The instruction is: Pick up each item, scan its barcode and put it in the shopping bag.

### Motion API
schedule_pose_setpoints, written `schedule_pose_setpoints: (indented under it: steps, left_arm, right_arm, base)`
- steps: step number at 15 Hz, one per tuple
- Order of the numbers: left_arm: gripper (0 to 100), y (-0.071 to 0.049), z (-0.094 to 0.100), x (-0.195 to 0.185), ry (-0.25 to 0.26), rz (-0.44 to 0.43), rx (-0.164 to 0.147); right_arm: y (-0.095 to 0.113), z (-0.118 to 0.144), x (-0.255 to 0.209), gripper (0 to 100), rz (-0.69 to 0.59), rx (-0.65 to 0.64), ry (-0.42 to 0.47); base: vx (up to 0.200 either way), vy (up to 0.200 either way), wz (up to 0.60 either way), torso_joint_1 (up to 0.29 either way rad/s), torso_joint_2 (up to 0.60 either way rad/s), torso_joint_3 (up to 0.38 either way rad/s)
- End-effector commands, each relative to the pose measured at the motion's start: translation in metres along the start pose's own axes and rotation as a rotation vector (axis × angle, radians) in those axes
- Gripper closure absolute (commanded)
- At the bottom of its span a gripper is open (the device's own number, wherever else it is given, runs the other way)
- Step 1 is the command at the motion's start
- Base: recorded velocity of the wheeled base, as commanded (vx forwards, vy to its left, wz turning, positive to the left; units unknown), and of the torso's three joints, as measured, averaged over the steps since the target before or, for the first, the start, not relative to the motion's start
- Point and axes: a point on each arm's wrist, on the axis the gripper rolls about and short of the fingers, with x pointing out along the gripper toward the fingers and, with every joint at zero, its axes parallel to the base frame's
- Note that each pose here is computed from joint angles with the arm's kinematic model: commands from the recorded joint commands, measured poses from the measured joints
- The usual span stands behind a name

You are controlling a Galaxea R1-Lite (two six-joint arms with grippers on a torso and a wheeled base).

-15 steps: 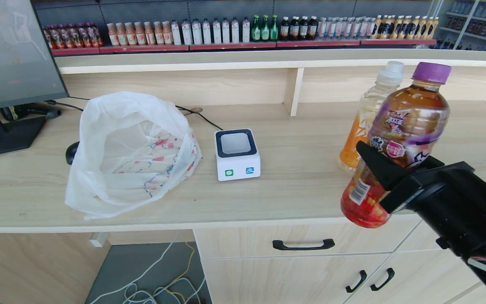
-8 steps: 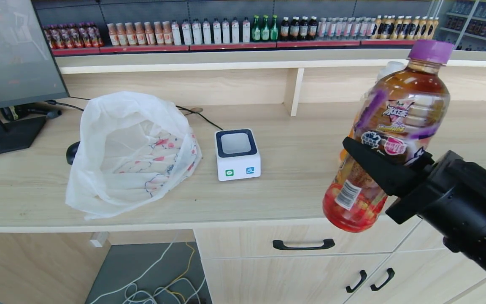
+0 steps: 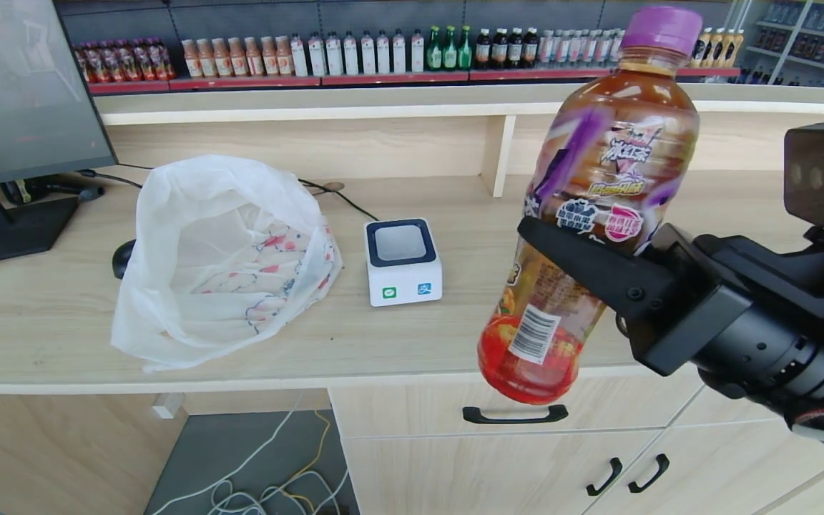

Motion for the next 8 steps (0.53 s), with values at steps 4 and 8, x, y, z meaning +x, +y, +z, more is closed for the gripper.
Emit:
schedule_pose_setpoints:
  steps: [4,8]
  left_arm:
    - [0,0.000,0.000,0.000,-0.002,0.001,0.000]
    - [0,0.000,0.000,0.000,-0.002,0.001,0.000]
  right_arm:
    - [0.002,0.004,0.005,100,0.116,0.092,0.013]
    - [0.003,0.019,0.015,100,0.164,0.142,-0.033]
  base:
    - [0.000,0.000,0.00,0.000,0.00,0.000]
    - [0.000,0.000,0.00,0.000,0.00,0.000]
